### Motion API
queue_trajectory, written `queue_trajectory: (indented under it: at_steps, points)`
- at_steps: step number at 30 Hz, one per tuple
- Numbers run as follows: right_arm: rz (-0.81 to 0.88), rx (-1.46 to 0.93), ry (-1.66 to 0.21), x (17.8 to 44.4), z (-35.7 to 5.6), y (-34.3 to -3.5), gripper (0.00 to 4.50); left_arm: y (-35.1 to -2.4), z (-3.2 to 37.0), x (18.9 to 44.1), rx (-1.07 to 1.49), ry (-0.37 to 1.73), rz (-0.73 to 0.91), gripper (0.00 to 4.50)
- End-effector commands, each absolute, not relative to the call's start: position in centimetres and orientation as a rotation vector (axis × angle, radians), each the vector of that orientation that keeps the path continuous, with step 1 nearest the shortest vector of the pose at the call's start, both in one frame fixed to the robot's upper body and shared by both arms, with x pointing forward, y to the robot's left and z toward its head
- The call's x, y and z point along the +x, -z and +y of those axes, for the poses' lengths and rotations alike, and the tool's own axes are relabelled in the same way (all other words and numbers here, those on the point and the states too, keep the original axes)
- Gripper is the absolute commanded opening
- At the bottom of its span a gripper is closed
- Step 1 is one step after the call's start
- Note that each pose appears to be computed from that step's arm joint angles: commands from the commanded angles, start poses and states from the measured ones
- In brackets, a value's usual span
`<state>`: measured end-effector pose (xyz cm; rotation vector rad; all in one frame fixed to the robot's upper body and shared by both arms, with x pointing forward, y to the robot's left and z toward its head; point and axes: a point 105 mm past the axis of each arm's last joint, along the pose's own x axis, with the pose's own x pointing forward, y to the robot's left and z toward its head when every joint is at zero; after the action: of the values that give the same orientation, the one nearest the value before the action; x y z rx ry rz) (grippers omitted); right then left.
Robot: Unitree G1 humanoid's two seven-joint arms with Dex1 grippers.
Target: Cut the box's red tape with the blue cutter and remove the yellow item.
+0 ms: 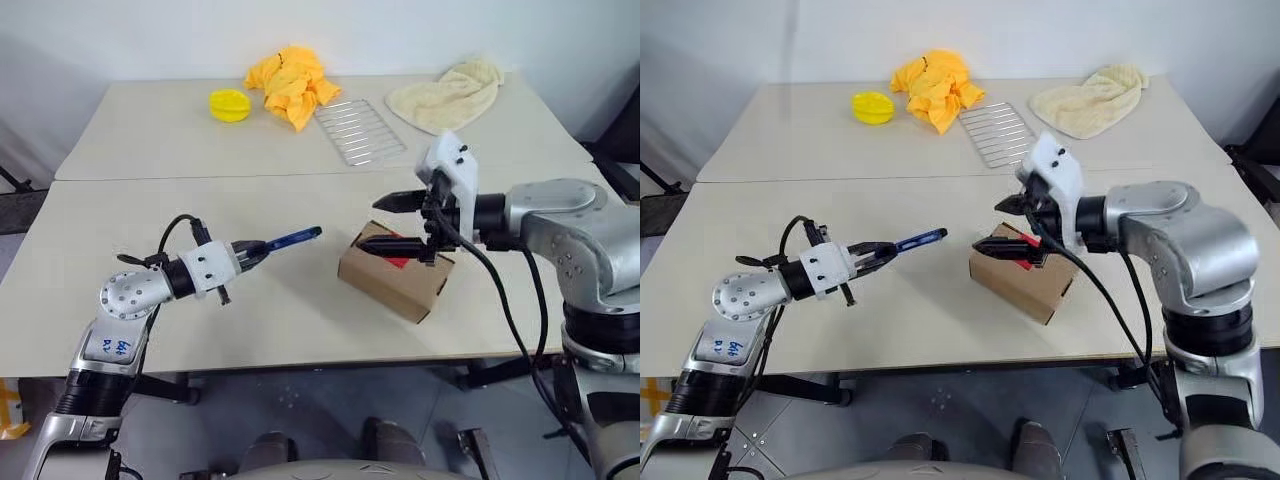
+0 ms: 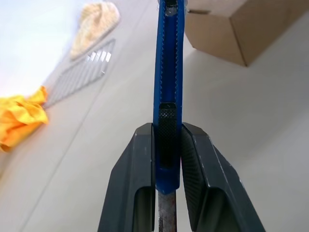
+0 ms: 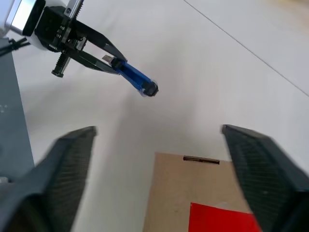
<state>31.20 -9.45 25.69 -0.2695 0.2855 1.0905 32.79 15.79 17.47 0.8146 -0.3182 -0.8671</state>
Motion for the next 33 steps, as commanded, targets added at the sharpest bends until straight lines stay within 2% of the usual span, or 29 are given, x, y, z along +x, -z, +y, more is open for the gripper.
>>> queue_trajectory:
  at_steps: [1,3,9,15,25,33]
  points:
    - [0.282,-0.192,-1.077,31.9,-9.4,-28.0,4.44,-20.1,14.4,32.7,0.808,0.851,-0.476,0.54]
    - [0.302,-0.1,-1.059,33.2,-8.9,-28.9,4.44,-20.9,12.9,32.7,0.773,0.874,-0.537,0.54]
    - [0.321,-0.033,-1.128,33.8,-6.8,-29.1,4.44,-22.0,10.7,33.5,0.777,0.905,-0.623,0.54]
    - [0.362,-0.037,-1.168,33.5,-5.9,-28.4,4.44,-22.3,10.1,34.0,0.779,0.91,-0.646,0.54]
    - [0.361,-0.044,-1.169,33.6,-5.9,-28.5,4.44,-21.7,9.9,33.5,0.794,0.947,-0.642,0.54]
    - [0.404,-0.083,-1.174,33.3,-6.0,-27.3,4.44,-21.6,9.8,33.4,0.797,0.943,-0.645,0.54]
